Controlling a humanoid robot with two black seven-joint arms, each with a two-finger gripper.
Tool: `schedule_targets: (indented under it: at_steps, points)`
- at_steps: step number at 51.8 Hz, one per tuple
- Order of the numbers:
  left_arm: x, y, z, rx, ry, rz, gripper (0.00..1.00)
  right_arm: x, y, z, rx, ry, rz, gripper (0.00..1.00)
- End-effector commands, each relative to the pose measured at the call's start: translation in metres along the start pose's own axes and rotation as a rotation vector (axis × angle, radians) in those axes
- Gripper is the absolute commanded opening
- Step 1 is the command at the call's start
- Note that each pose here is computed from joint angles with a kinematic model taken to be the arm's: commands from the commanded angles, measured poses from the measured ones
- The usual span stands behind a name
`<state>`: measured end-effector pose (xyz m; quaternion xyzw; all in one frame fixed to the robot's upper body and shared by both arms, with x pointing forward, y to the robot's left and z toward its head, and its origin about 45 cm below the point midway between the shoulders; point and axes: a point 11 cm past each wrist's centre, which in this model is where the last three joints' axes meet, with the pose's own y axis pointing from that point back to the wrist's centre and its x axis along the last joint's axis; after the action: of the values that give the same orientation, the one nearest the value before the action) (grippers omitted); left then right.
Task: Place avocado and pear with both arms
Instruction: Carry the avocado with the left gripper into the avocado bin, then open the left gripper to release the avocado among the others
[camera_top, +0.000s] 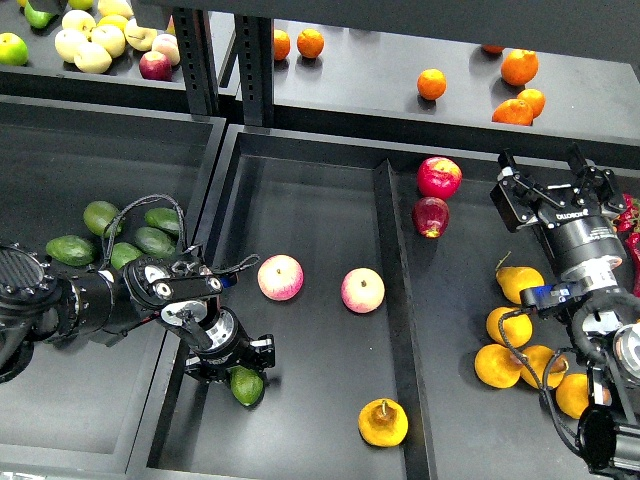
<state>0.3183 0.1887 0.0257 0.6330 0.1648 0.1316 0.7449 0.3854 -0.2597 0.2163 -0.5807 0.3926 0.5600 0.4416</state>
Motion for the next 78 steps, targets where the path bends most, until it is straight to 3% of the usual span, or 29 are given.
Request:
schedule_targets:
  at_steps: [1,7,17,21,36,55,78]
  points:
    - [0.007,0.010,0.012,-0.033,0.007,0.014,0.18,0.000,0.000,0.000,-0.001,0.000,0.001,1.00]
    - [0.040,0.044,0.028,-0.097,0.037,0.088,0.19,0.000,0.000,0.001,-0.003,0.001,0.000,1.00]
    - [0.095,0.102,0.015,-0.135,0.109,0.215,0.20,0.000,0.000,0.002,-0.006,0.001,0.000,1.00]
    - [0.121,0.127,-0.012,-0.128,0.166,0.277,0.20,0.001,0.000,0.002,-0.006,0.001,0.003,1.00]
    - [0.152,0.157,-0.098,-0.055,0.301,0.369,0.21,0.002,0.001,0.003,-0.008,0.000,0.005,1.00]
    - [0.144,0.131,-0.161,0.038,0.406,0.361,0.22,0.006,0.005,0.004,-0.010,-0.003,0.014,1.00]
    - [0.121,0.093,-0.186,0.063,0.466,0.304,0.24,0.008,0.007,0.004,-0.009,-0.004,0.015,1.00]
